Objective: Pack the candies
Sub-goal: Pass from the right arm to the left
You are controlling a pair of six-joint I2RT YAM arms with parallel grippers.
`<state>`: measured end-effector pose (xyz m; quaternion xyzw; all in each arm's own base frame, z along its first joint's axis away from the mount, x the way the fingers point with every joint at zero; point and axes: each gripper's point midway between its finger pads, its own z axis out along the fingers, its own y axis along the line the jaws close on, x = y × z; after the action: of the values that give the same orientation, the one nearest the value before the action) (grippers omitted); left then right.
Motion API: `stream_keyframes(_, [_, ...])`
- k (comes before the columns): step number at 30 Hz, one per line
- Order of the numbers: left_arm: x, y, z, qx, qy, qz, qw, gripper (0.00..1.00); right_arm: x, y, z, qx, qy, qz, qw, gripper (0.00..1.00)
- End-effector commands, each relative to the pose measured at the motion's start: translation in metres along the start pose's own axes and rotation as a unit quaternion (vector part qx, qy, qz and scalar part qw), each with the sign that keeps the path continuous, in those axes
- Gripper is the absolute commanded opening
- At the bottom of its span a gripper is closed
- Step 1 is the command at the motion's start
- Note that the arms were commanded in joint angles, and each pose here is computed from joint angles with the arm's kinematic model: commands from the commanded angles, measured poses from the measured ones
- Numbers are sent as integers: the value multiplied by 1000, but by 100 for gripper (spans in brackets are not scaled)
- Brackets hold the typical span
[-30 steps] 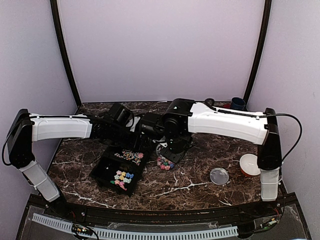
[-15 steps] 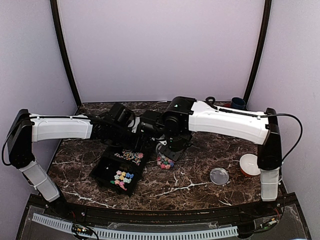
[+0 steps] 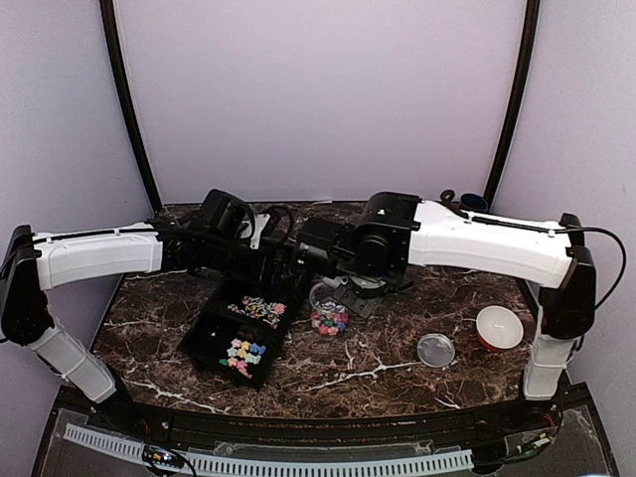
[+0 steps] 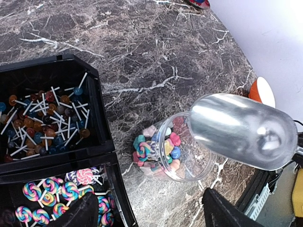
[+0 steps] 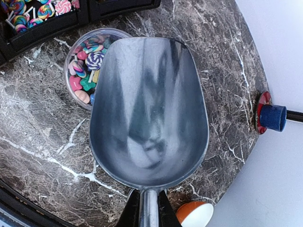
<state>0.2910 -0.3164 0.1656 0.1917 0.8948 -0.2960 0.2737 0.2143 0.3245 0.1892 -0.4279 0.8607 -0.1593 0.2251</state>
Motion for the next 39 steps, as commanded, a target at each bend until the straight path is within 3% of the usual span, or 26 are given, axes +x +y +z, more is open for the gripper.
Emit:
stream_keyframes(1, [-23,-17,-28,21,-29,13,999,79,-17,-8,-26,9,-97,26,995,0])
stream_keyframes(8, [-33,-47,-48,87,-39,31,995,79,-29,-2,-46,-20,-237,23,971,0])
stream_keyframes(17, [-18,-74,-47,176,-9,30,984,76,-37,19,-56,-39,-348,0,937,0])
stream_keyframes(32, [-5,-67,-35,175,5,22,984,66,-32,21,-72,-28,-434,1,901,0])
stream_keyframes(39, [-4,-77,-36,207,6,24,978,53,-34,33,-69,-33,-450,-23,892,0])
